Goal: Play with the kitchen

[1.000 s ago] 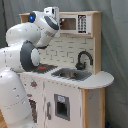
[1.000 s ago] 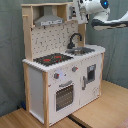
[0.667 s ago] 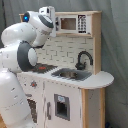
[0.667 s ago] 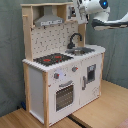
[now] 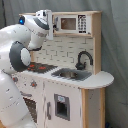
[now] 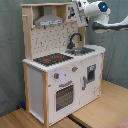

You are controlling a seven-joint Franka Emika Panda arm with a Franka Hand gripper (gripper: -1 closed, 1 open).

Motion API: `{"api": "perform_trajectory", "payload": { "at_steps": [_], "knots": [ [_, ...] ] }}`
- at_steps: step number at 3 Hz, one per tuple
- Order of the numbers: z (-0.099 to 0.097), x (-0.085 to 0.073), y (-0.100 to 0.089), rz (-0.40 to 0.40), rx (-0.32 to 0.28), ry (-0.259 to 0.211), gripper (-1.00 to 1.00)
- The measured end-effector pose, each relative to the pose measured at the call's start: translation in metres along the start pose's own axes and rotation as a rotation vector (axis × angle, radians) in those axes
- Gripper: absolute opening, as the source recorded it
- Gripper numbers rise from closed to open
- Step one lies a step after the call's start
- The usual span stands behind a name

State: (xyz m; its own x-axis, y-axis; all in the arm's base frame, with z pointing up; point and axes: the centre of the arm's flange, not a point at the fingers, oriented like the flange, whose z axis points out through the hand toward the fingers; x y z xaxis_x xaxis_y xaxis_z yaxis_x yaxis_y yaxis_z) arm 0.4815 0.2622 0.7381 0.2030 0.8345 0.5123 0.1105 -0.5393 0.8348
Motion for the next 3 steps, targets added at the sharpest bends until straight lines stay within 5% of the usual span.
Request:
{"api": "perform_trajectory", "payload": {
  "at_steps": [1, 2, 3],
  "knots": [
    [-0.046, 0.045, -0.035, -0.060, -0.011, 0.082, -1.00],
    [-0.073, 0.063, -0.052, -0.102, -0.040, 0.112, -1.00],
    [-0.078, 0.066, -0.057, -0.112, -0.045, 0.117, 1.00]
  ]
}}
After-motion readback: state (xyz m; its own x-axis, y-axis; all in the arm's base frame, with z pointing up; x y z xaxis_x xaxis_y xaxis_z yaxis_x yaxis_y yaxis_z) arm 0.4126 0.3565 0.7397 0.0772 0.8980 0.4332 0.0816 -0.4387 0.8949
